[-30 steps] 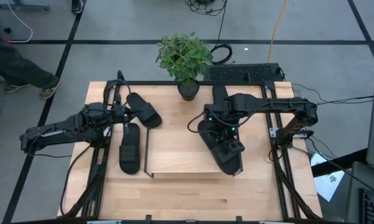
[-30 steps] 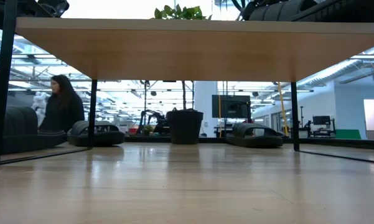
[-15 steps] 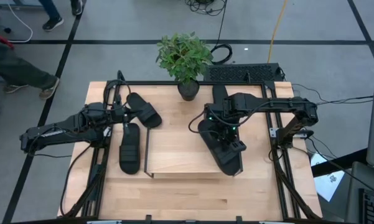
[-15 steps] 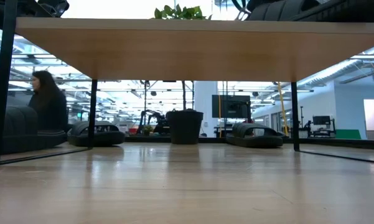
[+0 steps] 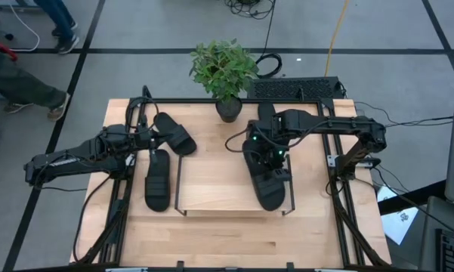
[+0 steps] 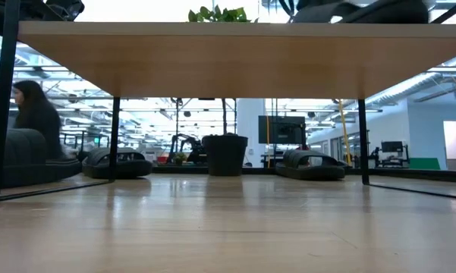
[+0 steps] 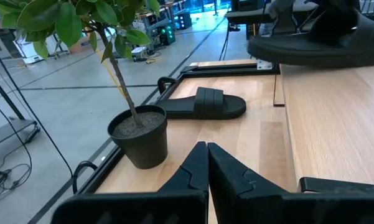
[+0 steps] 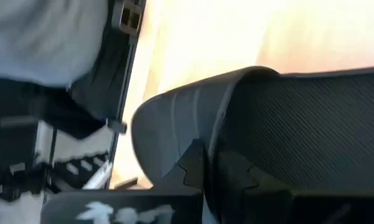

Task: Pick and place slides into the shelf
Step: Put the black slipper on the shelf

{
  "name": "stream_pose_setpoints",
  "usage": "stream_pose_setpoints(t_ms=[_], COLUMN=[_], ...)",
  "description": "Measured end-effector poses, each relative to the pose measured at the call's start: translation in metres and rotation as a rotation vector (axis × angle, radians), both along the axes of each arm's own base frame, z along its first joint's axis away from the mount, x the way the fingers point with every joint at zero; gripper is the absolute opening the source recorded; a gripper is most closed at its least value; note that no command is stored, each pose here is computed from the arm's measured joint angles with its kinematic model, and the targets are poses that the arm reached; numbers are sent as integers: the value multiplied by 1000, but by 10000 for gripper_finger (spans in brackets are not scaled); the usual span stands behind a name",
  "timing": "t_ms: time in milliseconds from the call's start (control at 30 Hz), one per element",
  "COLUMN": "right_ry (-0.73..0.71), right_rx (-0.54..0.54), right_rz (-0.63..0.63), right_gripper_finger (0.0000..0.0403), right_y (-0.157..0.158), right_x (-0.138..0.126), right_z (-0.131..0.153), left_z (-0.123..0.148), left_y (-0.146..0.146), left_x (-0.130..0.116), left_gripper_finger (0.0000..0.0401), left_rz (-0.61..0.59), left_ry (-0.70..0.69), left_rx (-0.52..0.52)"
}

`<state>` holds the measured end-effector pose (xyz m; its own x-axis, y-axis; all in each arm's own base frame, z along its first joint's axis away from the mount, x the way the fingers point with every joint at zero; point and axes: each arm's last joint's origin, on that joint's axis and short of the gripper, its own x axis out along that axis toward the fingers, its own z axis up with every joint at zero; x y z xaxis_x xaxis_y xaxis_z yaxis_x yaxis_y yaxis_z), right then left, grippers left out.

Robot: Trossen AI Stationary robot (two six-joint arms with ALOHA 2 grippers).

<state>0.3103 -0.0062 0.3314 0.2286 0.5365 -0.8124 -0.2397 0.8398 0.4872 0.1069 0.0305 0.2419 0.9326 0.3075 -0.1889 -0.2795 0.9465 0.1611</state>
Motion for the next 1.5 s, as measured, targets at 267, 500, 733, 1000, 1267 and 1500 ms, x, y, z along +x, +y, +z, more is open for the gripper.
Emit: stream_pose_setpoints(t_ms=[267, 500, 733, 1000, 1267, 1500], right_ry=[50, 91, 122, 142, 131, 185], right_rx=[55, 161, 252, 191, 100, 94], right_rz=[-160, -250, -236, -246, -270, -300], right_gripper_finger=[5, 5, 5, 4, 4, 4], right_y=[-7, -8, -3, 6, 9, 6], right_x=[-2, 0, -1, -1, 0, -12], right_z=[6, 9, 10, 9, 3, -15], left_z=[0, 0, -1, -2, -2, -2], left_y=[0, 0, 0, 0, 0, 0], left_x=[0, 0, 0, 0, 0, 0], left_gripper_finger=[5, 5, 5, 5, 5, 5], left_rz=[-1, -1, -1, -1, -1, -1], left_ry=[4, 5, 15, 20, 20, 23], left_rx=[-1, -1, -4, -5, -5, -6])
